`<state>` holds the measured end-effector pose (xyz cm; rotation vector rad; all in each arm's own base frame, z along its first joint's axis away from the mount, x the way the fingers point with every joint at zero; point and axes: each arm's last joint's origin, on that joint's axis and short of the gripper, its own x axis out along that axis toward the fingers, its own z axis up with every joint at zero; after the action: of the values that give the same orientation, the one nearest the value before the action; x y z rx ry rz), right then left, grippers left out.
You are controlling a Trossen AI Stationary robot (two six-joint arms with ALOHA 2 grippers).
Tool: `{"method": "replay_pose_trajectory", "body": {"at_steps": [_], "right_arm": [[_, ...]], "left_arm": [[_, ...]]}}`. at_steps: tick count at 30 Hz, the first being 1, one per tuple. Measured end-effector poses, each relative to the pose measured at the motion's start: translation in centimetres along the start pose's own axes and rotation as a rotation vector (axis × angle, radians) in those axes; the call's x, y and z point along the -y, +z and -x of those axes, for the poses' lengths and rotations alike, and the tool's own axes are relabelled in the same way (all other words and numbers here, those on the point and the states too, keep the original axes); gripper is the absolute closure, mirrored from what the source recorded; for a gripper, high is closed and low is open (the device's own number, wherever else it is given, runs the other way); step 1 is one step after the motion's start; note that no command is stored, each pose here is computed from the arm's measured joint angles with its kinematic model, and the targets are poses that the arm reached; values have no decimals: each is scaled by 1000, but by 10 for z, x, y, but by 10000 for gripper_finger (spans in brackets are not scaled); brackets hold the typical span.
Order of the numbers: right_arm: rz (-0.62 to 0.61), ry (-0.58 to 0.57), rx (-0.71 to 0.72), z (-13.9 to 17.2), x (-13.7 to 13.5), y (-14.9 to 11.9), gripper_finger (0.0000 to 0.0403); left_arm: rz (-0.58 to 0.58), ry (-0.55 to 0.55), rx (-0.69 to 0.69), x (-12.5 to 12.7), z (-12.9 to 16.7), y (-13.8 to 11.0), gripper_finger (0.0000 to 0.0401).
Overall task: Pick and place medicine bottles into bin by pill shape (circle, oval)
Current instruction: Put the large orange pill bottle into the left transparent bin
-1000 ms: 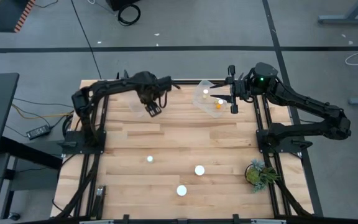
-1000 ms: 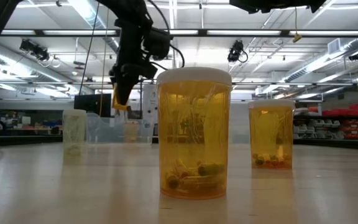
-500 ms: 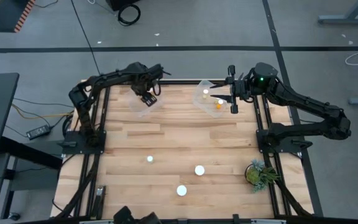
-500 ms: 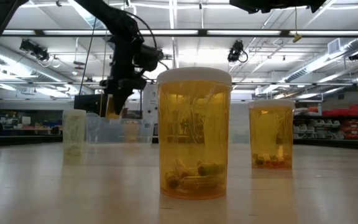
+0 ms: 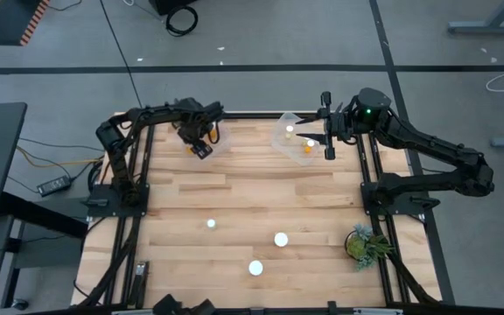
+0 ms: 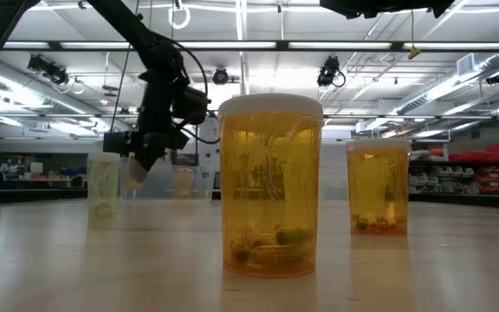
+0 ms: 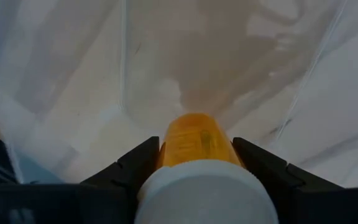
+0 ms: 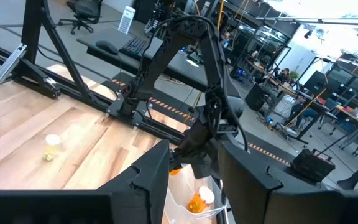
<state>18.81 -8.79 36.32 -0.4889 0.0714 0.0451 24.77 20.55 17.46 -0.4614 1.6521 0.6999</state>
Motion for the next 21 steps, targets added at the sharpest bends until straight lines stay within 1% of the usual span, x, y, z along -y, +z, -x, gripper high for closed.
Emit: {"method": "replay_pose_trajectory", "body": {"at_steps": [6,12,18,21], "right_arm": [[0,0,0,0,0,0,256],[0,0,0,0,0,0,256],[1,0,0,0,0,0,256],[1,0,0,0,0,0,256]], "left_arm": [[5,-1,16,0,-4,1,198],[12,10,51,-2,-4,4,175],[28,25,51,-8,-5,5,163],[10,26,49,-8,-5,4,154]]}}
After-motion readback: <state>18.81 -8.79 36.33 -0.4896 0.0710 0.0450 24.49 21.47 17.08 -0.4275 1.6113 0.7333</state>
